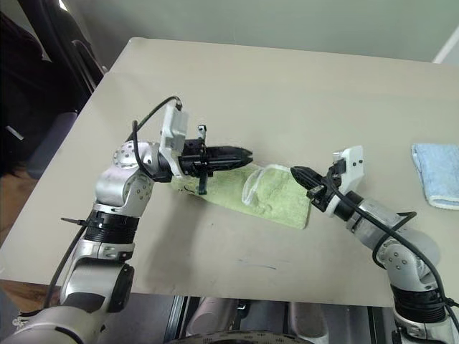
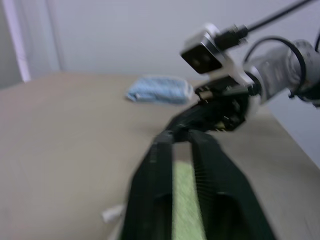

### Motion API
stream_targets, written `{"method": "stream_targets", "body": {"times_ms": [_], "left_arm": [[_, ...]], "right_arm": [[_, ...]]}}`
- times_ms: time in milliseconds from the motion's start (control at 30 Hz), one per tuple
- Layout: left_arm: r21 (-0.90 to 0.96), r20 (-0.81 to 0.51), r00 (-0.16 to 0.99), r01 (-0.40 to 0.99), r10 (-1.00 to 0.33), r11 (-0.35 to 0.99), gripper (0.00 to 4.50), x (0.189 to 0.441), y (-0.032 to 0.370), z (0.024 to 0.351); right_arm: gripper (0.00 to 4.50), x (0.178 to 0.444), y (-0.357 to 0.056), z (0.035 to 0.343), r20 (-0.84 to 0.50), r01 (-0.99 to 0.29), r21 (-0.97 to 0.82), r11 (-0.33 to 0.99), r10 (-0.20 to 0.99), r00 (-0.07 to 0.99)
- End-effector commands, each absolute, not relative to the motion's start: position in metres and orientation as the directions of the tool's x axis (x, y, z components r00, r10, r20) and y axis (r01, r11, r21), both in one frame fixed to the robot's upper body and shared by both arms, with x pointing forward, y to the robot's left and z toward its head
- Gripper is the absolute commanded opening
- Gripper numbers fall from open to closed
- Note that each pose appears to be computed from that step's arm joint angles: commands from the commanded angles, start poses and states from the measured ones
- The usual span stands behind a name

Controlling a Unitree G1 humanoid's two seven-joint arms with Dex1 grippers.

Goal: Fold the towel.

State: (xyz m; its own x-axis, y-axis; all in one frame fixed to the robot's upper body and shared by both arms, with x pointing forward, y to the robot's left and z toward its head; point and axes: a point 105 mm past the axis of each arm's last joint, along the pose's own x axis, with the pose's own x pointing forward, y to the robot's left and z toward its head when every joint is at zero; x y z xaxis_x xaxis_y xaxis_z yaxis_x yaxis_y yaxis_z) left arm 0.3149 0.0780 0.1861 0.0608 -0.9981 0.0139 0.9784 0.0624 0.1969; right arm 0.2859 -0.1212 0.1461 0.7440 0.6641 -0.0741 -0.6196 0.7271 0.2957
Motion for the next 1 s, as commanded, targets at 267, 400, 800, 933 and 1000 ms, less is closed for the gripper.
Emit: {"method": "stream_targets", "body": {"times_ms": [267,400,800,933,1000], "left_arm": [[0.177,-0.054,0.022,0.984,-0.998,0.012,0.05,0.312,0.051,0.132],[0.221,-0.178,0.045,0.975,-0.983,0.005,0.05,0.317,0.049,0.099],[0.237,-0.236,0.123,0.969,-0.964,0.066,0.05,0.329,0.059,0.072],[0.237,-0.225,0.126,0.969,-0.966,0.071,0.05,0.331,0.061,0.076],[0.215,-0.199,0.161,0.970,-0.967,0.117,0.05,0.337,0.067,0.085]], "right_arm": [[0.00,0.299,-0.103,0.133,-0.043,-0.655,0.185,0.733,0.672,0.739],[0.00,0.307,-0.097,0.111,-0.096,-0.626,0.169,0.762,0.645,0.759],[0.00,0.319,-0.090,0.066,-0.181,-0.559,0.106,0.822,0.569,0.802],[0.00,0.318,-0.094,0.063,-0.185,-0.568,0.068,0.820,0.570,0.801],[0.00,0.317,-0.099,0.069,-0.169,-0.567,0.059,0.821,0.568,0.805]]}}
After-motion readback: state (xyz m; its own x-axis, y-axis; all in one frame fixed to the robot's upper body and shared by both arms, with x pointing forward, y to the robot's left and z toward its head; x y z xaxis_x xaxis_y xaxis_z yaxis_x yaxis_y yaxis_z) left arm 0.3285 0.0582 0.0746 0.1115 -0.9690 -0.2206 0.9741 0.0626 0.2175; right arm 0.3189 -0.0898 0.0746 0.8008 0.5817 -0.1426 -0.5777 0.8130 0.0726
